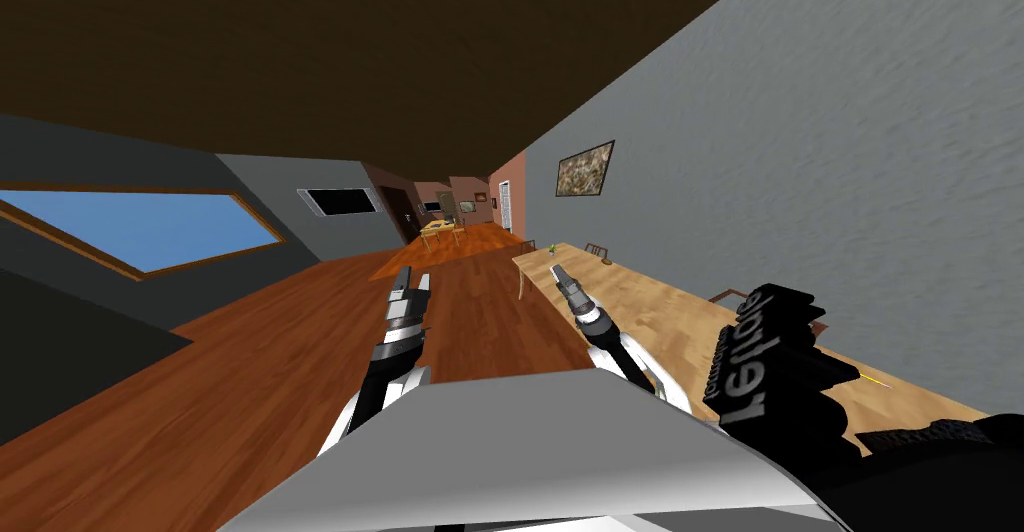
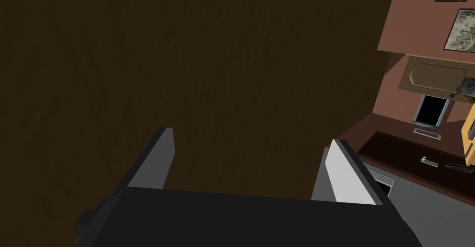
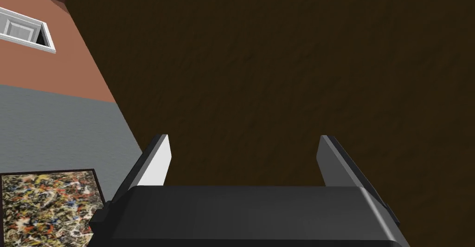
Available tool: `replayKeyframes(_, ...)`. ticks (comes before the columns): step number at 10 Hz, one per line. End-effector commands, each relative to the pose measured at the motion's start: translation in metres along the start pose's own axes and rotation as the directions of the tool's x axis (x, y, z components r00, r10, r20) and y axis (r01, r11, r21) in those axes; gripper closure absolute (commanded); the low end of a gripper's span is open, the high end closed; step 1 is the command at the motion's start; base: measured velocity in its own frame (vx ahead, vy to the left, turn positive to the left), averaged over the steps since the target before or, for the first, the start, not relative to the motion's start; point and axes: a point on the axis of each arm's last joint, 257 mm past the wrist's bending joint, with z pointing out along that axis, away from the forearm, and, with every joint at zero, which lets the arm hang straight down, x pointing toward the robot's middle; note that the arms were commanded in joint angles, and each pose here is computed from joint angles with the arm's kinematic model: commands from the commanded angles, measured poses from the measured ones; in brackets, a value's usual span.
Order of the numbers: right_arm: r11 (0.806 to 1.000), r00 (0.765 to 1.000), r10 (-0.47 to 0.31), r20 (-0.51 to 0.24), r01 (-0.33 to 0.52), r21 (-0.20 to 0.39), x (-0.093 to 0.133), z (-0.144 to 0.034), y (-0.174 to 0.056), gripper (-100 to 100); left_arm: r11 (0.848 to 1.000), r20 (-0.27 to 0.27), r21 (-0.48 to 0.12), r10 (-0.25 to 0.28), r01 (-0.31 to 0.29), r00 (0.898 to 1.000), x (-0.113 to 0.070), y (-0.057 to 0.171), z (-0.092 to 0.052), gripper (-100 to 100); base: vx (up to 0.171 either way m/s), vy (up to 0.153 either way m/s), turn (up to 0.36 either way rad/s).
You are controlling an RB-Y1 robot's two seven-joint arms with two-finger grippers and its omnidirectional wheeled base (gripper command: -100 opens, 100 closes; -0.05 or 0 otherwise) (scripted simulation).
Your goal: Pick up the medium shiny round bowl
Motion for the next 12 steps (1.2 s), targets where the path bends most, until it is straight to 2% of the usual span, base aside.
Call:
replayKeyframes(1, 1.000, 0.999, -0.027, -0.044, 0.027, 0.009, 0.007, -0.003, -0.008, -100, 1.000, 0.000, 0.000, 0.000, 0.000, 1.000, 0.000, 0.000, 0.000, 0, 0.010, 0.060, 0.072)
replayKeyframes(2, 0.997, 0.992, -0.068, -0.109, 0.071, 0.026, 0.021, -0.008, -0.023, -100, 1.000, 0.000, 0.000, 0.000, 0.000, 1.000, 0.000, 0.000, 0.000, 0, -0.008, 0.072, 0.130)
replayKeyframes(3, 0.997, 0.990, -0.073, -0.123, 0.077, 0.026, 0.022, -0.010, -0.025, -100, 1.000, 0.000, 0.000, 0.000, 0.000, 1.000, 0.000, 0.000, 0.000, 0, -0.007, 0.066, 0.095)
replayKeyframes(4, 0.992, 0.976, -0.114, -0.185, 0.123, 0.034, 0.035, -0.016, -0.038, -100, 1.000, 0.000, 0.000, 0.000, 0.000, 1.000, 0.000, 0.000, 0.000, 0, 0.008, 0.090, 0.145)
replayKeyframes(5, 0.991, 0.972, -0.120, -0.204, 0.130, 0.040, 0.036, -0.019, -0.042, -100, 1.000, 0.000, 0.000, 0.000, 0.000, 1.000, 0.000, 0.000, 0.000, 0, 0.016, 0.073, 0.077)
replayKeyframes(6, 0.983, 0.949, -0.161, -0.271, 0.180, 0.046, 0.048, -0.028, -0.059, -100, 1.000, 0.000, 0.000, 0.000, 0.000, 1.000, 0.000, 0.000, 0.000, 0, 0.021, 0.076, 0.152)
replayKeyframes(7, 0.981, 0.944, -0.165, -0.285, 0.187, 0.049, 0.048, -0.031, -0.062, -100, 1.000, 0.000, 0.000, 0.000, 0.000, 1.000, 0.000, 0.000, 0.000, 0, 0.013, 0.064, 0.082)
replayKeyframes(8, 0.970, 0.912, -0.207, -0.354, 0.239, 0.047, 0.059, -0.042, -0.077, -100, 1.000, 0.000, 0.000, 0.000, 0.000, 1.000, 0.000, 0.000, 0.000, 0, 0.005, 0.073, 0.170)
replayKeyframes(9, 0.968, 0.906, -0.210, -0.367, 0.246, 0.054, 0.058, -0.046, -0.082, -100, 1.000, 0.000, 0.000, 0.000, 0.000, 1.000, 0.000, 0.000, 0.000, 0, 0.007, 0.061, 0.078)
replayKeyframes(10, 0.955, 0.870, -0.251, -0.425, 0.293, 0.037, 0.067, -0.054, -0.093, -100, 1.000, 0.000, 0.000, 0.000, 0.000, 1.000, 0.000, 0.000, 0.000, 0, 0.009, 0.082, 0.165)
replayKeyframes(11, 0.951, 0.859, -0.251, -0.447, 0.305, 0.053, 0.066, -0.062, -0.103, -100, 1.000, 0.000, 0.000, 0.000, 0.000, 1.000, 0.000, 0.000, 0.000, 0, 0.020, 0.069, 0.071)
replayKeyframes(12, 0.936, 0.814, -0.292, -0.503, 0.352, 0.026, 0.073, -0.071, -0.112, -100, 1.000, 0.000, 0.000, 0.000, 0.000, 1.000, 0.000, 0.000, 0.000, 0, 0.019, 0.077, 0.146)
